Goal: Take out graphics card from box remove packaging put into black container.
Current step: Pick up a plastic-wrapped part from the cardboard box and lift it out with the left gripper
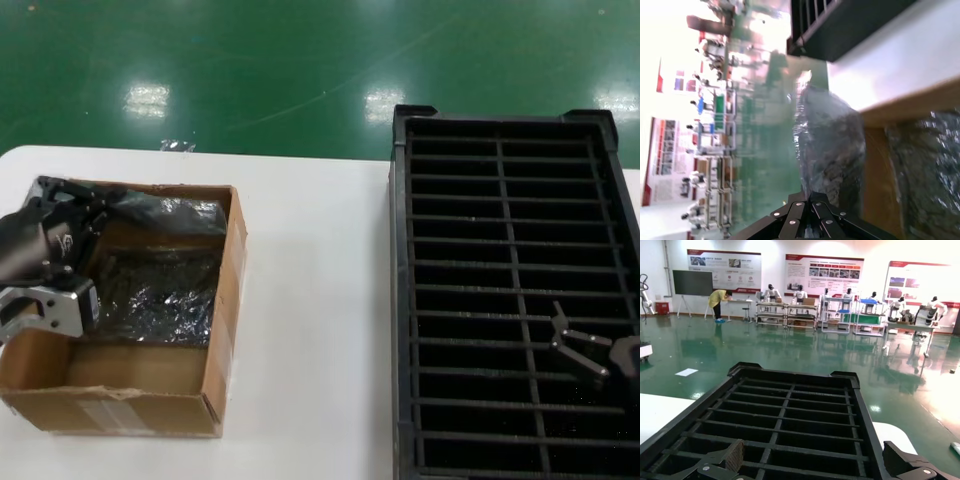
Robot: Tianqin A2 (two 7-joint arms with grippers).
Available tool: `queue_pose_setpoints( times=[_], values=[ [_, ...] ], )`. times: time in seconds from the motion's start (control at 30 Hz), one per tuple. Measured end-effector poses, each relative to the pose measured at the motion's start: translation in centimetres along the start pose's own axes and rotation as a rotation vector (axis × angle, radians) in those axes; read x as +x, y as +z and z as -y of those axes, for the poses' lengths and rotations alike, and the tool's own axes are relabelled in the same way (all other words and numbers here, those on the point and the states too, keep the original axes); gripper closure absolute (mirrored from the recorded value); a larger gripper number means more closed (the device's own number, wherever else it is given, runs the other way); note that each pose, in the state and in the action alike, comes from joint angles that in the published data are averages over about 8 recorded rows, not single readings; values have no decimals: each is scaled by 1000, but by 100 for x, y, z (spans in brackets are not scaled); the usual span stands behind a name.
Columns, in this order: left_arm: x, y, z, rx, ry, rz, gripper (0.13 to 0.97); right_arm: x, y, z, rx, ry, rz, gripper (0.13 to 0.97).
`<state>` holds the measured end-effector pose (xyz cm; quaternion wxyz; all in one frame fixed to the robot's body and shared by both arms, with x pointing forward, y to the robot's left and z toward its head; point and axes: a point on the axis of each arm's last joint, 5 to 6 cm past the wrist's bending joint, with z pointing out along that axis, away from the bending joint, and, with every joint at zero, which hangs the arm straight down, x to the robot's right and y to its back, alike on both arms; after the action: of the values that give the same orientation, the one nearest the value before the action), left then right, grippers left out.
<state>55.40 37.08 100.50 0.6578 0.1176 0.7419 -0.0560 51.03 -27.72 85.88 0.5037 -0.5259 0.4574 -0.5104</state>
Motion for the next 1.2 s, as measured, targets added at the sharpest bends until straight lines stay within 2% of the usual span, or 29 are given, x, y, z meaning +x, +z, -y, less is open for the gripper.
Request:
queue_pose_setpoints(
  times=[0.13,0.27,0.53,0.77,0.93,1.2],
  values=[
    [-79,-181,150,36,10,26,958,0,0,0,0,0,0,130],
    [-96,-275,299,77,4,36,958,0,0,0,0,0,0,130],
    [-7,-267,588,157,-25,32,958,0,0,0,0,0,0,130],
    [95,-212,816,226,-1,18,958,0,0,0,0,0,0,130],
    [128,-191,881,243,24,18,958,0,0,0,0,0,0,130],
    [132,-188,888,245,28,18,958,2,21,43,20,29,10,130]
  ],
)
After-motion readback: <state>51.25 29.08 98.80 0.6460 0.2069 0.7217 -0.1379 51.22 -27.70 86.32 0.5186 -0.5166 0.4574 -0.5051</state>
